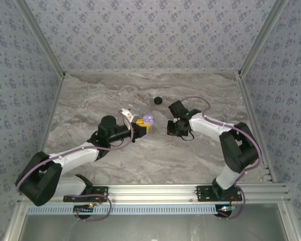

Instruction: Insert the wireless bluetooth earbuds into the charging case

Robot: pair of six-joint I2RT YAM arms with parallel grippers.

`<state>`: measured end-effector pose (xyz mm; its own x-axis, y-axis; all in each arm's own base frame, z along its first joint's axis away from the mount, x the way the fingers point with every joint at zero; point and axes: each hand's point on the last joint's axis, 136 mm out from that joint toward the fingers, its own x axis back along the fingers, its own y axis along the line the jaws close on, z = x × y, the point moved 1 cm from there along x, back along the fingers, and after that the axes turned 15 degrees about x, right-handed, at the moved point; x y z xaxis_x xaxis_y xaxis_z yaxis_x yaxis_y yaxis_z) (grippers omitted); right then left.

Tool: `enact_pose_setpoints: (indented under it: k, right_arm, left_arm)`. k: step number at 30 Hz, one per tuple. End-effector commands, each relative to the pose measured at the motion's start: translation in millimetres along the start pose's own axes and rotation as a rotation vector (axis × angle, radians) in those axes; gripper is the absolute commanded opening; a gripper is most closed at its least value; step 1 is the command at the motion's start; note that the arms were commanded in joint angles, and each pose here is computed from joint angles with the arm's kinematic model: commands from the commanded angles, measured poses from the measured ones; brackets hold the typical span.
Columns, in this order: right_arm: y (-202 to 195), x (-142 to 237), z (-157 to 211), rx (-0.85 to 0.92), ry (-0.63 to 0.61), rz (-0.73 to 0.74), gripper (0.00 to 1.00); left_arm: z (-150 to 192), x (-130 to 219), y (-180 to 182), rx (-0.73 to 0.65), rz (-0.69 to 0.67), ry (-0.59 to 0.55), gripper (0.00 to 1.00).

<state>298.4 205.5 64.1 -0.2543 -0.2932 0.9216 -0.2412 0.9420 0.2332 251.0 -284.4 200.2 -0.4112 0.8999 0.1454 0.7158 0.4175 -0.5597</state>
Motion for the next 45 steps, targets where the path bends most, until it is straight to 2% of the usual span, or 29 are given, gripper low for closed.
enact_pose_setpoints:
  k: [1, 17, 35, 45]
  right_arm:
    - [13, 17, -14, 0.024, -0.088, -0.099, 0.19]
    - [42, 87, -52, 0.066, -0.332, -0.317, 0.18]
    - [79, 150, -85, 0.148, -0.5, -0.476, 0.19]
    - [95, 163, -96, 0.183, -0.553, -0.507, 0.19]
  left_arm:
    - [-15, -5, -6, -0.012, 0.031, -0.096, 0.25]
    - [-6, -12, 8, 0.019, -0.004, -0.137, 0.24]
    - [-6, -14, 13, 0.041, -0.024, -0.155, 0.24]
    - [-9, -19, 9, 0.065, 0.002, -0.175, 0.24]
